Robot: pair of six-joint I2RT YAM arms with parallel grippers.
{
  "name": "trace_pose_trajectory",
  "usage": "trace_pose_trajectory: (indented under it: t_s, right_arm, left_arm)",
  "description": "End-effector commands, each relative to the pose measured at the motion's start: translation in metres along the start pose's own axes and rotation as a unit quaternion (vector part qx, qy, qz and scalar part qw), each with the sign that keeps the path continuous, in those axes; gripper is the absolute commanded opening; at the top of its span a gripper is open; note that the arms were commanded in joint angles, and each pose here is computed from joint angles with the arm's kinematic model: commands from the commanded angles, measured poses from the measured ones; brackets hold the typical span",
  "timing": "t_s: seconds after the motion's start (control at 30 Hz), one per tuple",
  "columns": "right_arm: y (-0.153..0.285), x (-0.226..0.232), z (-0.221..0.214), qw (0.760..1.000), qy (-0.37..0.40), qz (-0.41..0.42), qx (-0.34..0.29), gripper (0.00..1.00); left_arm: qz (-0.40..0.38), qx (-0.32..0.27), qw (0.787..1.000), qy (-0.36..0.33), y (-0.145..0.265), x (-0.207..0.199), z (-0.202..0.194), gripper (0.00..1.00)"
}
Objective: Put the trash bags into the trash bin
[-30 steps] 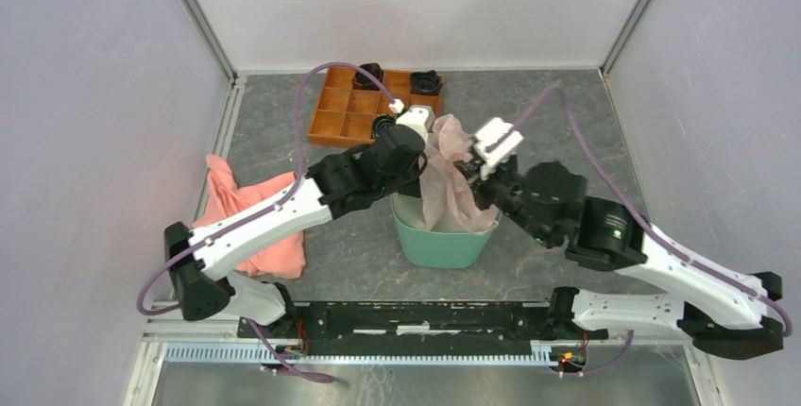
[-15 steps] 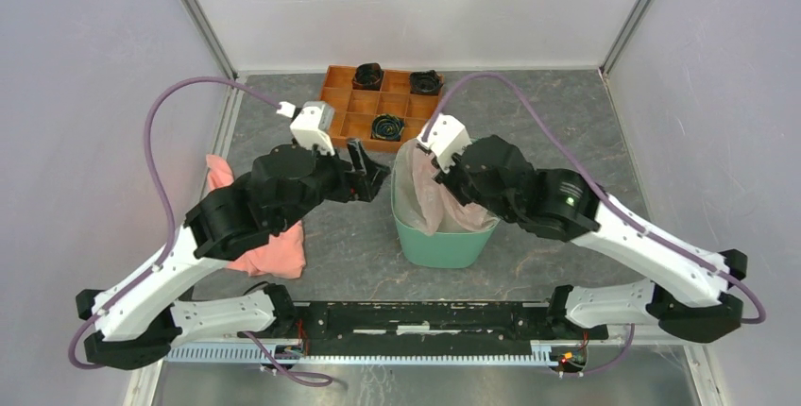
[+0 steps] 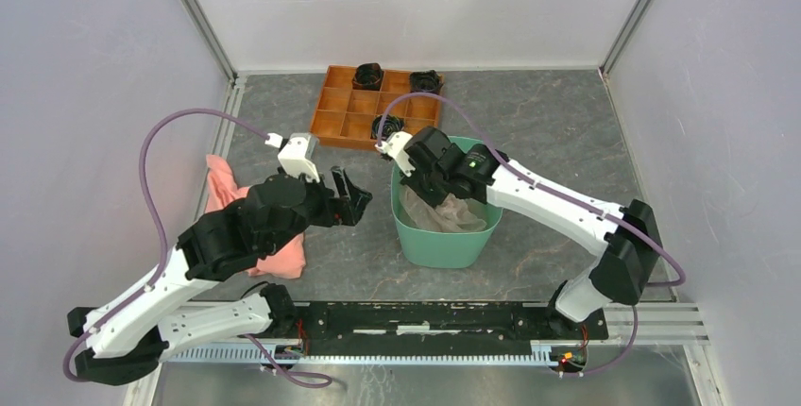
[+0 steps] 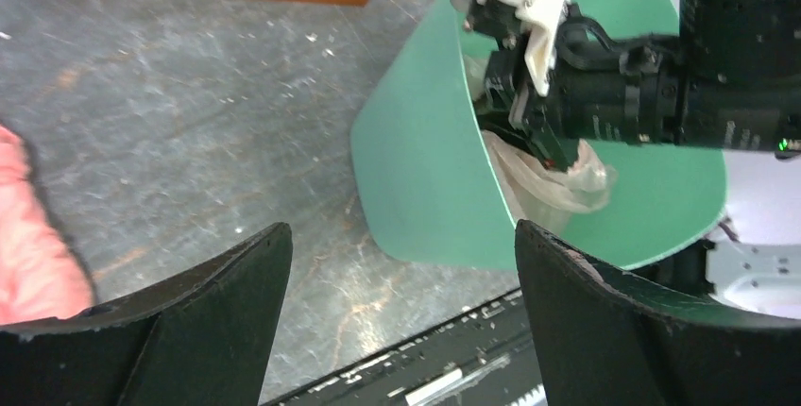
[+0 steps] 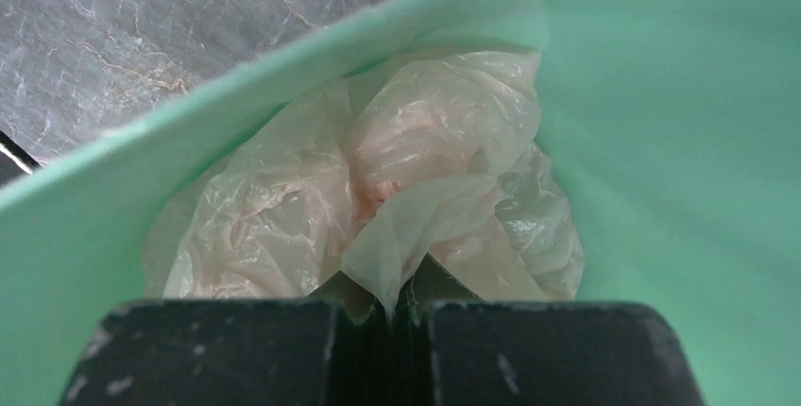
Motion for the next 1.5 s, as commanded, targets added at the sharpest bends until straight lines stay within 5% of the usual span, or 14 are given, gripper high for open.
trace_pose_trajectory:
  t_s: [0.0, 0.2, 0.3, 0.6, 0.73, 0.9, 1.17, 1.47]
  right_arm:
    - [0.027, 0.001, 0.021, 0.998, -0.017, 0.017, -0.057, 0.00]
    - [0.086, 0.000, 0.028, 0.988, -0.048, 0.045, -0.142, 0.03]
    - [0.104, 0.001, 0.027, 0.983, -0.050, 0.065, -0.162, 0.12]
    - [0.143, 0.002, 0.031, 0.970, -0.039, 0.101, -0.219, 0.17]
    - [0.152, -0.001, 0.032, 0.964, -0.049, 0.095, -0.244, 0.17]
    - [0.170, -0.001, 0.038, 0.954, -0.060, 0.107, -0.273, 0.15]
    - [0.177, 0.001, 0.038, 0.950, -0.054, 0.125, -0.280, 0.11]
    - [0.176, 0.002, 0.036, 0.952, -0.054, 0.128, -0.274, 0.10]
  left_arm:
    - [-0.093, -0.029, 0.993, 0.064, 0.000, -0.022, 0.006, 0.93]
    - [-0.199, -0.059, 0.974, 0.089, 0.000, -0.054, 0.028, 0.94]
    - [-0.208, -0.062, 0.973, 0.079, -0.008, -0.064, 0.038, 0.94]
    - [-0.213, -0.038, 0.974, 0.066, -0.039, -0.084, 0.036, 0.93]
    - [-0.277, -0.060, 0.957, 0.058, -0.036, -0.096, 0.039, 0.89]
    - [-0.238, -0.096, 0.966, -0.007, -0.036, -0.078, 0.034, 0.82]
    - [-0.179, -0.086, 0.964, -0.179, -0.055, -0.066, 0.035, 0.92]
    - [-0.171, -0.065, 0.961, -0.208, -0.082, -0.082, 0.043, 0.55]
Point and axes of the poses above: each gripper's point midway between its finger pads, its own y axis back along the fingers, its own x axis along the line the jaws close on, z = x × y, the point moved 8 cm from there along y, back along the fingers, and after that the axes turned 14 degrees about -y, right-handed, at the moved point
